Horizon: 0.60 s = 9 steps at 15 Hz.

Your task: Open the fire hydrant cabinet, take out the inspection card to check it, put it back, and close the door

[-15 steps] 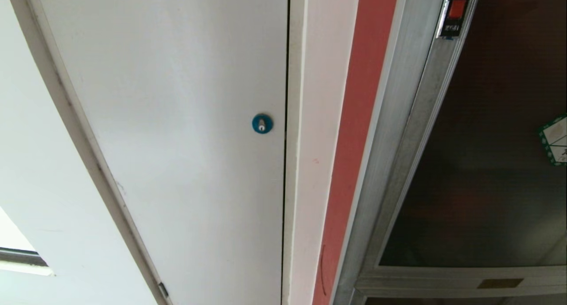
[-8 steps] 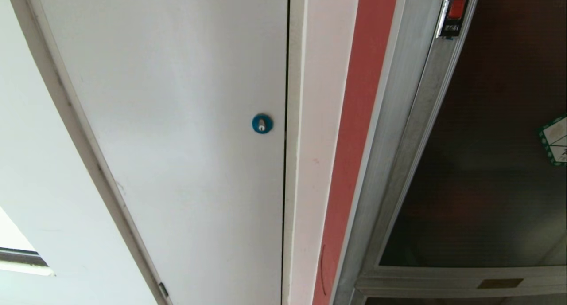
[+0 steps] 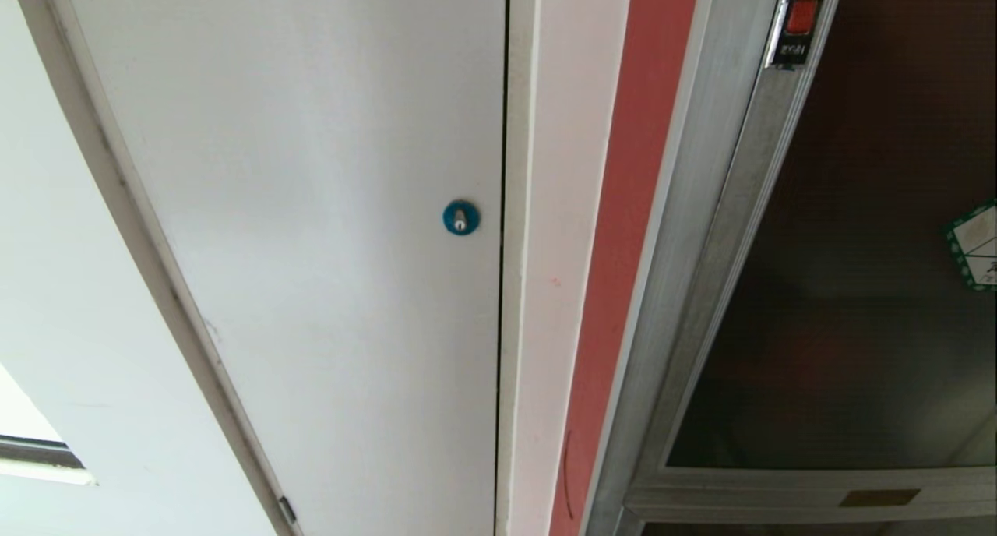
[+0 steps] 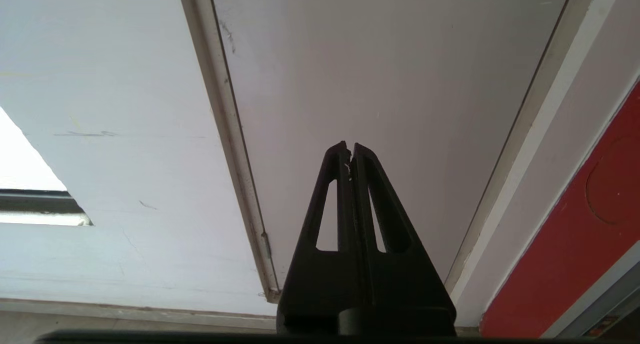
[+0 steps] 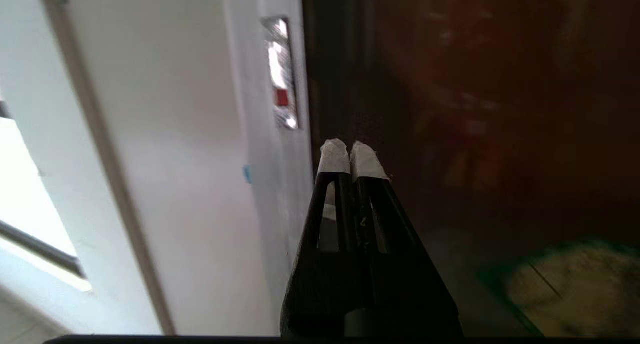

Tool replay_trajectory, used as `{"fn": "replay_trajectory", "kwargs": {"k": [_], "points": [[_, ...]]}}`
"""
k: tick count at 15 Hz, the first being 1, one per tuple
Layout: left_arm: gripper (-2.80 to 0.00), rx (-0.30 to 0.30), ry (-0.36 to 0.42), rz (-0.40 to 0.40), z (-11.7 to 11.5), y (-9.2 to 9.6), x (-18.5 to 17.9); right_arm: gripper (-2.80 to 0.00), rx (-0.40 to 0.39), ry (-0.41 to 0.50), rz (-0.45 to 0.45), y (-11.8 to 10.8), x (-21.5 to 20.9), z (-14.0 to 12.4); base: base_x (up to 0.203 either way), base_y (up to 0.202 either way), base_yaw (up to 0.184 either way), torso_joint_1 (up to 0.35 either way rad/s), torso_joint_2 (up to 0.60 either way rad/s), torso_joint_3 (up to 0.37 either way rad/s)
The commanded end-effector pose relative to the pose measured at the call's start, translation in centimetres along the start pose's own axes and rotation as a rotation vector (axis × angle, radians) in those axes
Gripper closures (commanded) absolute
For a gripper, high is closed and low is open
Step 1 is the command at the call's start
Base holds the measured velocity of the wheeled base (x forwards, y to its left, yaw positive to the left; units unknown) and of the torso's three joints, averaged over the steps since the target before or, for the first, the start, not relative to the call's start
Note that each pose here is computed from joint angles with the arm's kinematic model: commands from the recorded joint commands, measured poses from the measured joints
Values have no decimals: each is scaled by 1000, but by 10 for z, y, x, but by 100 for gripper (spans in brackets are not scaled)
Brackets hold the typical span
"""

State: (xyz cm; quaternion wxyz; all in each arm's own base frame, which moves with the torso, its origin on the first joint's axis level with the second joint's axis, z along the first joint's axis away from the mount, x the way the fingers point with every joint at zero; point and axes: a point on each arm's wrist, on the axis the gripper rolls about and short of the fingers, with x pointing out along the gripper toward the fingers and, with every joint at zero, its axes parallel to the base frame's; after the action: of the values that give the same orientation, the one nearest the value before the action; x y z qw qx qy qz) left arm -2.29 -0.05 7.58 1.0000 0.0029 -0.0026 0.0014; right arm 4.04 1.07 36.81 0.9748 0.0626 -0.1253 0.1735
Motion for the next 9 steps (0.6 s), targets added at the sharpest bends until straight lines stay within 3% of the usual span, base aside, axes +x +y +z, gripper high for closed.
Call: {"fn": "replay_trajectory", "kwargs": {"k": [1, 9], "points": [[0, 0, 2, 0, -1, 0, 0, 0, -24, -49, -54, 4, -34, -6, 0, 0, 0, 0, 0, 0], [0, 0, 2, 0, -1, 0, 0, 0, -102, -153, -170, 25, -135, -65, 0, 0, 0, 0, 0, 0]]}}
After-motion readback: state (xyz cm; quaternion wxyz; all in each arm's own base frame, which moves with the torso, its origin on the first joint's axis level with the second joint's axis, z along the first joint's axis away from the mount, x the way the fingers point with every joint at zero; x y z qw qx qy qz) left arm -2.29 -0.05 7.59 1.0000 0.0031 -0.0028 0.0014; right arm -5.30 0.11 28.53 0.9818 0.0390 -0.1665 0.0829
